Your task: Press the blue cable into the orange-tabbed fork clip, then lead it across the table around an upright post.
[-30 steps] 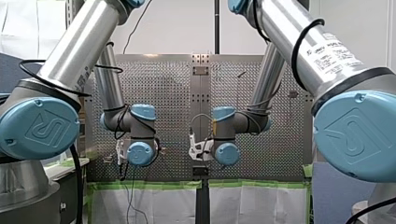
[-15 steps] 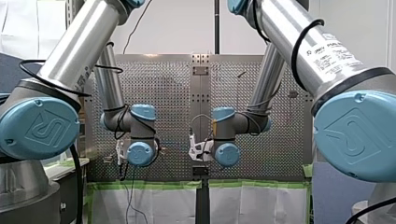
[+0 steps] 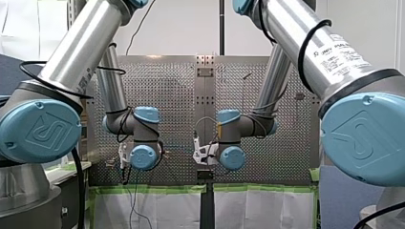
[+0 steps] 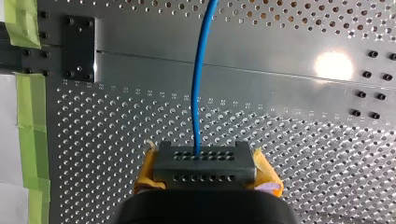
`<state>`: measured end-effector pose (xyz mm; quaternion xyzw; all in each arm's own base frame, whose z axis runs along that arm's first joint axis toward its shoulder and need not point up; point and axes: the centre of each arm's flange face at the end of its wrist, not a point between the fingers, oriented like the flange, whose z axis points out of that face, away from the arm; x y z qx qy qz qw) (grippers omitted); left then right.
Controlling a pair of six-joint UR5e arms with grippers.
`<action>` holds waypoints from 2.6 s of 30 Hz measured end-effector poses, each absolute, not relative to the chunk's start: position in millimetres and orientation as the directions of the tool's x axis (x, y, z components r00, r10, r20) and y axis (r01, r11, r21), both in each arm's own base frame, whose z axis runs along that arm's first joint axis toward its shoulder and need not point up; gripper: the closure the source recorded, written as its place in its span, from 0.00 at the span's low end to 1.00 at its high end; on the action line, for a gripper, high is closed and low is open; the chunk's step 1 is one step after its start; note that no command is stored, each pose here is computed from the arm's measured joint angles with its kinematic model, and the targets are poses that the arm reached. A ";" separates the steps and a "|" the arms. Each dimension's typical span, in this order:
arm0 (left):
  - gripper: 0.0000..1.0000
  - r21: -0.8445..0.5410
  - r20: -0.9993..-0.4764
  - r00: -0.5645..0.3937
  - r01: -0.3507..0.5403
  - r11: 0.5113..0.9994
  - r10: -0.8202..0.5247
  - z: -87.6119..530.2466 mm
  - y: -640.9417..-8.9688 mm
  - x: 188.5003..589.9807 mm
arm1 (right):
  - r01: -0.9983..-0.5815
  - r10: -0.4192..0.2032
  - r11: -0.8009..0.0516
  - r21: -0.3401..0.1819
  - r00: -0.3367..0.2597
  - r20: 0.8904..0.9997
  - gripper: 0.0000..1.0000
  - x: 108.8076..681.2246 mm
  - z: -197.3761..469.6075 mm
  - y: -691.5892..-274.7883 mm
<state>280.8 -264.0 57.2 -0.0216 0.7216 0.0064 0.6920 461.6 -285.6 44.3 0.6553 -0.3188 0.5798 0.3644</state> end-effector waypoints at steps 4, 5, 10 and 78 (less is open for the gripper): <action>0.98 -0.020 -0.999 -0.044 -0.040 0.999 -0.022 56.4 -264.2 280.0 | -0.840 0.002 -0.531 0.106 0.124 0.992 1.00 461.3 42.6 -283.8; 0.98 -0.022 -0.999 -0.046 -0.040 0.999 -0.024 56.2 -264.9 279.3 | -0.841 -0.001 -0.531 0.103 0.122 0.993 1.00 460.8 41.4 -281.8; 0.98 -0.066 -0.997 -0.031 -0.040 0.997 -0.068 65.7 -273.7 272.7 | -0.865 0.014 -0.500 0.047 0.046 0.999 1.00 463.2 58.1 -282.7; 0.98 -0.095 -0.965 -0.245 -0.004 0.995 -0.093 -17.4 -193.3 358.0 | -0.821 -0.112 -0.522 -0.231 -0.203 0.973 1.00 489.4 -19.6 -402.4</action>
